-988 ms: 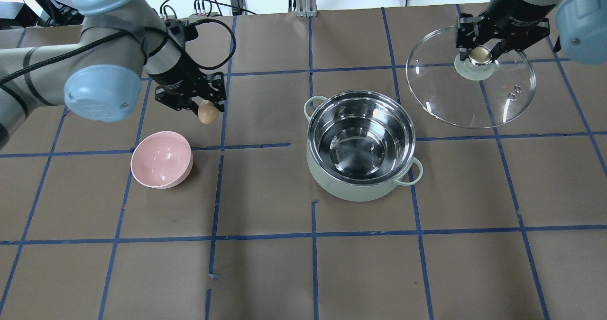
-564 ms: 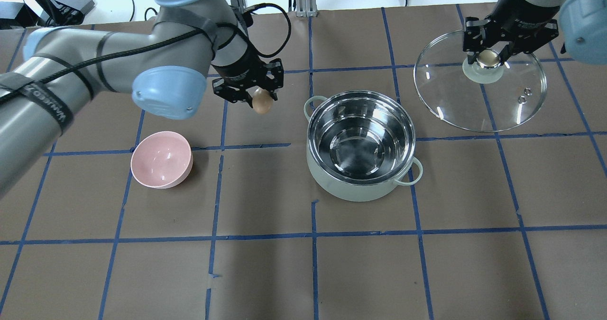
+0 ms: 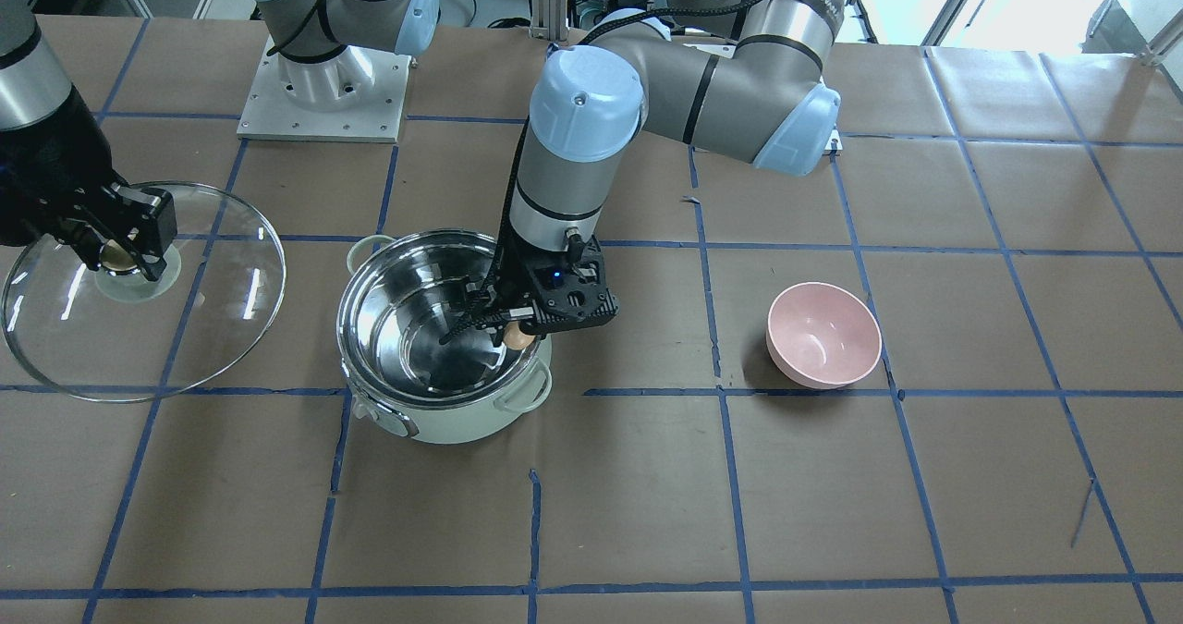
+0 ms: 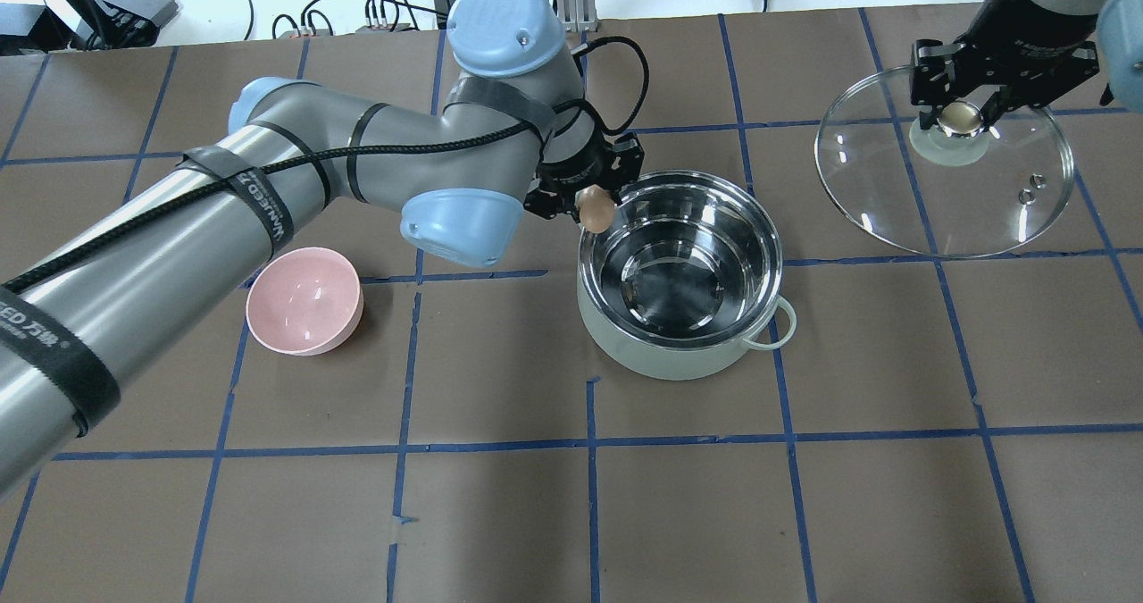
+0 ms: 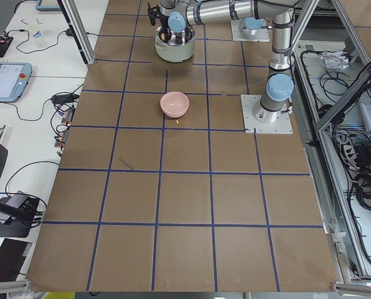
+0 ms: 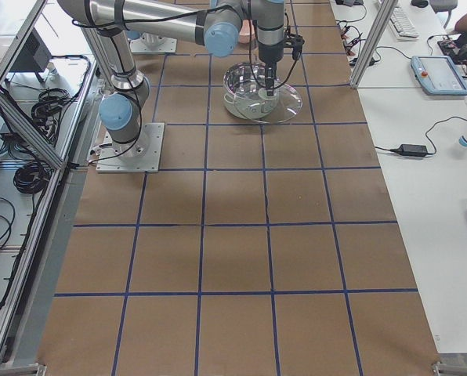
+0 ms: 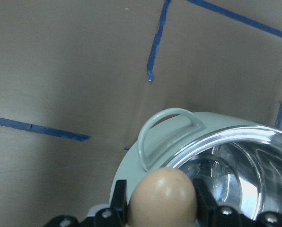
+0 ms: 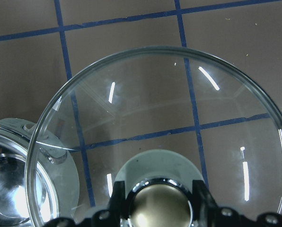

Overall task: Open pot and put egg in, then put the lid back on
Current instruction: 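Lower the egg into the pot and open the left gripper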

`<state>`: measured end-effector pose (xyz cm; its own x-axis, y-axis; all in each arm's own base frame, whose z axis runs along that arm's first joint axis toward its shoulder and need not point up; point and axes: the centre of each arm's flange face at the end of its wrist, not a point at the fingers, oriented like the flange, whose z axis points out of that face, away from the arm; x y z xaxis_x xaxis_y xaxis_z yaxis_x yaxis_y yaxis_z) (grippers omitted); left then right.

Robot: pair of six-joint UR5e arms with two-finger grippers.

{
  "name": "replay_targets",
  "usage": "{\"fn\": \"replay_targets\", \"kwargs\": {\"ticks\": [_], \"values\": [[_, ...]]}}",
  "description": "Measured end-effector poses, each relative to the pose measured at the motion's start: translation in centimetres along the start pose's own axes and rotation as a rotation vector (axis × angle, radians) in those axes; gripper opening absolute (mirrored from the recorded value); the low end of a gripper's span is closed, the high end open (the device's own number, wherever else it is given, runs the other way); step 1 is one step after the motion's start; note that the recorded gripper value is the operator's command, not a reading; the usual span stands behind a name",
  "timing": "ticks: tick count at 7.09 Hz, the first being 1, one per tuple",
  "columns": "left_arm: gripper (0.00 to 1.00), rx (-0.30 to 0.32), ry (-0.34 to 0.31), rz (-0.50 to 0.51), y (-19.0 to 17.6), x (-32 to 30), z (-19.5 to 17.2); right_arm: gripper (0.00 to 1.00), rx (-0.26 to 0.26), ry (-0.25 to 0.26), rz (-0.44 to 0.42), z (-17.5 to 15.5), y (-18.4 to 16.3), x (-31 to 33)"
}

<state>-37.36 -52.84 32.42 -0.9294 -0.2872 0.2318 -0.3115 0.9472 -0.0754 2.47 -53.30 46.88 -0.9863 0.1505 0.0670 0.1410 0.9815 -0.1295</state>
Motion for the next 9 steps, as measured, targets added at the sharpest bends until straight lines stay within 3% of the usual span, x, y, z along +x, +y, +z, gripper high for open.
{"fn": "replay_targets", "kwargs": {"ticks": [3,7,8,9], "values": [[0.17,0.075,-0.015,-0.034,2.4,3.2,3.5,0.32,0.001,-0.001,-0.002,0.0,0.1,0.1],[0.2,0.131,-0.014,-0.01,3.7,4.9,6.0,0.32,0.0,-0.005,-0.004,0.0,0.1,0.1],[0.3,0.139,-0.013,-0.008,3.7,5.0,6.7,0.32,0.0,-0.005,-0.004,0.0,0.1,0.1],[0.62,0.139,-0.015,-0.005,3.7,5.1,7.4,0.32,0.001,-0.005,-0.004,0.0,0.1,0.1]]}}
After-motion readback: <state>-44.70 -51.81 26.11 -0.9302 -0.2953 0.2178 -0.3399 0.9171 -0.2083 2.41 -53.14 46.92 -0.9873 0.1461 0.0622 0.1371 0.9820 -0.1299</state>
